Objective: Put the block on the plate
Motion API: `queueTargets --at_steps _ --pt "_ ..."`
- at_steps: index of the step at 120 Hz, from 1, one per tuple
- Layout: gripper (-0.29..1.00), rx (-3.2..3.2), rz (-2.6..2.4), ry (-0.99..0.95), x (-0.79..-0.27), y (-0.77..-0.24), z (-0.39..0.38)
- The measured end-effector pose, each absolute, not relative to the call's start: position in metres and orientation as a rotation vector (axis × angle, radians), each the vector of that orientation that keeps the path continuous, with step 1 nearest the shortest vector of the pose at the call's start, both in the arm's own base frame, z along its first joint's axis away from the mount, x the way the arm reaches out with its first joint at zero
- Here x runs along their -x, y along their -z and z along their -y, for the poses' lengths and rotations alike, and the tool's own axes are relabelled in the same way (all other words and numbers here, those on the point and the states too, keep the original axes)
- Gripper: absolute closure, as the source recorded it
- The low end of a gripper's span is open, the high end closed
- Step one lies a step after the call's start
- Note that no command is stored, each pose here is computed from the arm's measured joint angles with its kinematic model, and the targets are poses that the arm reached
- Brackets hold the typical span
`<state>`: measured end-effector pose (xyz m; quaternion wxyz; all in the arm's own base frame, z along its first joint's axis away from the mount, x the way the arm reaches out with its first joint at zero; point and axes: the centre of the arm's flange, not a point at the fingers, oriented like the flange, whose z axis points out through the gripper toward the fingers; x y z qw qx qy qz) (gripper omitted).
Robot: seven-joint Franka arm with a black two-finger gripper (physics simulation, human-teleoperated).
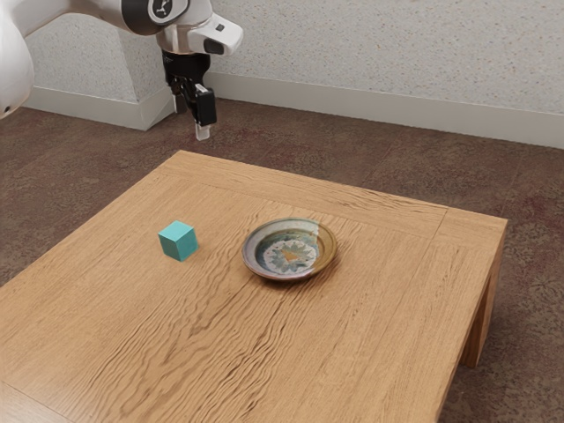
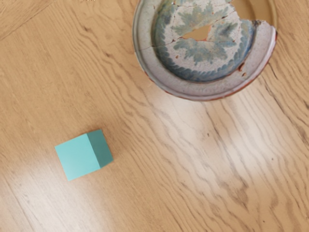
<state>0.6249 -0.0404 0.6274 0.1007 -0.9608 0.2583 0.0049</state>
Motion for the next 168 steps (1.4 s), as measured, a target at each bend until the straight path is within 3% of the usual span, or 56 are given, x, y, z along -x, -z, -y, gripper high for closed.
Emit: queueTargets --at_steps 58,84,129,168 --pt "0.00 2.972 -0.530 -0.401 -0.679 -0.420 -0.114" --pt "0.00 3.100 -0.461 -0.343 -0.690 -0.346 -0.144" --pt "0.00 3.140 -0.375 -0.148 -0.702 -0.296 -0.170" --pt "0.01 3.163 -0.352 -0.118 -0.705 -0.267 -0.174"
